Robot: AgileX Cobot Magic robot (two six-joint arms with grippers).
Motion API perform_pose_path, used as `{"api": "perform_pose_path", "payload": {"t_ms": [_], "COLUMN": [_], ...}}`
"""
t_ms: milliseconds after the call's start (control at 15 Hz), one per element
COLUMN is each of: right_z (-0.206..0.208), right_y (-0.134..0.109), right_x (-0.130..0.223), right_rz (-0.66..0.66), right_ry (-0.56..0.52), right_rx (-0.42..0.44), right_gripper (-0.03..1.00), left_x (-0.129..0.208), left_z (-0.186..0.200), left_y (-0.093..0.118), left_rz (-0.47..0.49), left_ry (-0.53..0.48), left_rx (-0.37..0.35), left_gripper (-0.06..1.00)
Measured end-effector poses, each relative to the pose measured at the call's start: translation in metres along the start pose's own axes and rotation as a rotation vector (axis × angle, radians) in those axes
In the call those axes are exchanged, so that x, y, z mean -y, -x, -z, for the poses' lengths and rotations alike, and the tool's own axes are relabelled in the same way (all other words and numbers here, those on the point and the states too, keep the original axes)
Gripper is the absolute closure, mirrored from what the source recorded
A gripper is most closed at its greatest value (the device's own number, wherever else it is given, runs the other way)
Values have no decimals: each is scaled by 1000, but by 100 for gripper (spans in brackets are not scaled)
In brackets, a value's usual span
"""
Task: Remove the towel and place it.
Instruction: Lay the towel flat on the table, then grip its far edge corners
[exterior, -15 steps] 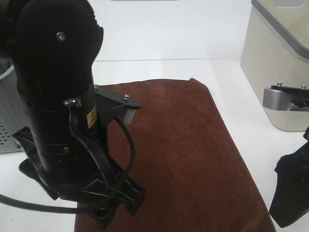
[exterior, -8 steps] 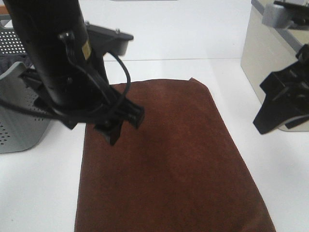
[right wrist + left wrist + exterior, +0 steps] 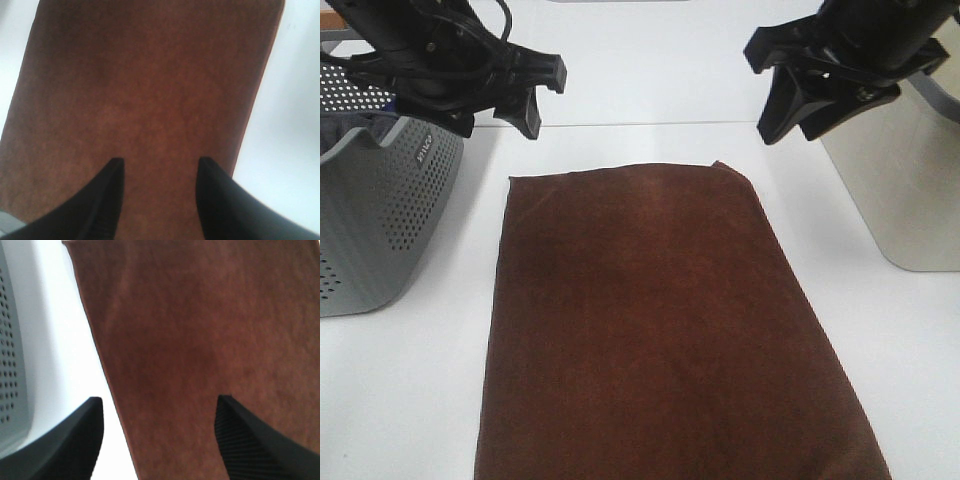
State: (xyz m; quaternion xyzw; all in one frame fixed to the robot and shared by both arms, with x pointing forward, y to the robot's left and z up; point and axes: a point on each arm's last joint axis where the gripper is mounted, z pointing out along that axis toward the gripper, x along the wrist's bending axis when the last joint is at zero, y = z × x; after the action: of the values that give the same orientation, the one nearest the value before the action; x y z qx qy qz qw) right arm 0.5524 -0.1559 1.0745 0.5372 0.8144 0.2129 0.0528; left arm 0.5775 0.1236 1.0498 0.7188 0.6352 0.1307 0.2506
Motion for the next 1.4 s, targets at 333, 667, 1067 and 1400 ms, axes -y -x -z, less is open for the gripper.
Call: {"api": "perform_pose_path", "payload": {"t_ms": [333, 667, 1067, 1400], "right_z": [-75, -146, -197, -207], "right_y": [16, 37, 68, 76], "right_x": [-61, -97, -96, -98], "right_rz": [34, 69, 21, 22], "right_ry": [-13, -6, -17, 30], "right_rx": [60, 173, 230, 240], "right_gripper": [52, 52, 52, 52], "left_x": [-41, -52, -52, -51], "left_z": [-50, -88, -90, -90], "left_y": [-11, -6, -7, -7], "left_rz": [8, -39, -88, -90], "left_ry": [51, -6, -9, -9], "left_rx": [-6, -12, -24, -25], "left_gripper": [33, 33, 33, 33]}}
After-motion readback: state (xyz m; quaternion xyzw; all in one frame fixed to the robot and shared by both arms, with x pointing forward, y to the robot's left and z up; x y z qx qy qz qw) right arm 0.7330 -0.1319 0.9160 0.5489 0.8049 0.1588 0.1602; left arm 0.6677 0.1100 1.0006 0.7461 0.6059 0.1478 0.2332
